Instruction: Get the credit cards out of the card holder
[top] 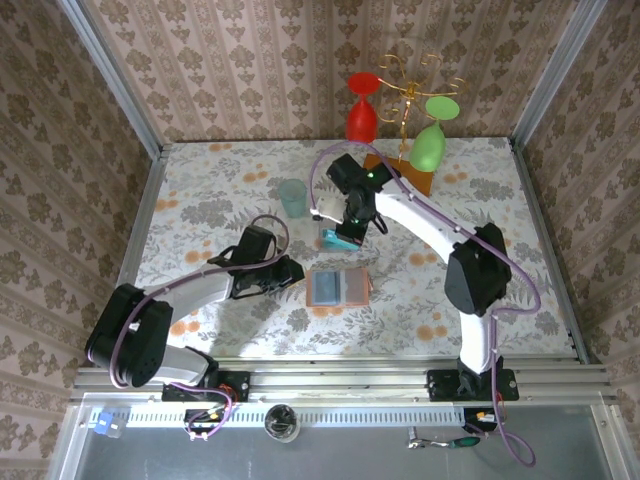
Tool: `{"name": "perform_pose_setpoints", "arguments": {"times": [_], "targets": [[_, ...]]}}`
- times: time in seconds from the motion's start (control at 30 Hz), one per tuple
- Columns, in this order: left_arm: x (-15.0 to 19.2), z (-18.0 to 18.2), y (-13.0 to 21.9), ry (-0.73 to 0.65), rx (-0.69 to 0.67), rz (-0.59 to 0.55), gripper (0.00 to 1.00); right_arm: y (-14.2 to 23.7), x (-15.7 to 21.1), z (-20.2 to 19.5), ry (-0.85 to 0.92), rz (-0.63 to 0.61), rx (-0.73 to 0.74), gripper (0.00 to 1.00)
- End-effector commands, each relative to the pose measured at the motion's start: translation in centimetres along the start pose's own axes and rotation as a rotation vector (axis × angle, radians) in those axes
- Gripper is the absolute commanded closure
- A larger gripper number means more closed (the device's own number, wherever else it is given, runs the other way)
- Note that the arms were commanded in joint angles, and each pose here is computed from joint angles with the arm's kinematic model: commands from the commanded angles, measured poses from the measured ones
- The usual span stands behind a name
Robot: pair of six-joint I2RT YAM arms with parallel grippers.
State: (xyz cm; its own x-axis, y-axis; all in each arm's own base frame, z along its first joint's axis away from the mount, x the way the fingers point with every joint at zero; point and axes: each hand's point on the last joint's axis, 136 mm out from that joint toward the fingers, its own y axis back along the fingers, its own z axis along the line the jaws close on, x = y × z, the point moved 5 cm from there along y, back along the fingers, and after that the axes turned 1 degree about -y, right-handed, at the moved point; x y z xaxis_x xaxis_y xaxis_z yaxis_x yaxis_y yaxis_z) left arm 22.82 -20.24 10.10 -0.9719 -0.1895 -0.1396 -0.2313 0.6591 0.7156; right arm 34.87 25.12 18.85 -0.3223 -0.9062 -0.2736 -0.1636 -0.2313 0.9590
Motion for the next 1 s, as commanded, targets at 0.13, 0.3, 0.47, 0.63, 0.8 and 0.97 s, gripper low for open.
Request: {"name": "perform_pose_setpoints", "arguments": {"times": [0.13,0.3,0.47,0.63,0.8,0.97], "targets": [[0.2,0.6,0.8,-0.01,-0.011,-0.006,0.81,-1.0,0.0,-2.1,0.128,0.114,-0.053,1.0],[0.1,0.9,1.3,-0.004,-0.015,-0.01,0.81,-1.9,-0.5,-3.2,0.149,0.124,-0.072,1.0],[0.2,1.3,1.5,0.004,-0.018,-0.01,0.81,-3.2,-0.7,-3.9,0.179,0.135,-0.084,1.0],[0.3,1.4,1.6,0.009,-0.02,-0.008,0.81,-4.4,-0.8,-4.1,0.197,0.136,-0.098,1.0],[0.3,1.5,1.7,0.009,-0.025,-0.009,0.81,-5.2,-1.0,-4.2,0.216,0.123,-0.108,1.0],[0.5,1.6,1.7,0.015,-0.025,-0.011,0.81,-5.5,-1.0,-4.3,0.221,0.118,-0.114,1.0]]}}
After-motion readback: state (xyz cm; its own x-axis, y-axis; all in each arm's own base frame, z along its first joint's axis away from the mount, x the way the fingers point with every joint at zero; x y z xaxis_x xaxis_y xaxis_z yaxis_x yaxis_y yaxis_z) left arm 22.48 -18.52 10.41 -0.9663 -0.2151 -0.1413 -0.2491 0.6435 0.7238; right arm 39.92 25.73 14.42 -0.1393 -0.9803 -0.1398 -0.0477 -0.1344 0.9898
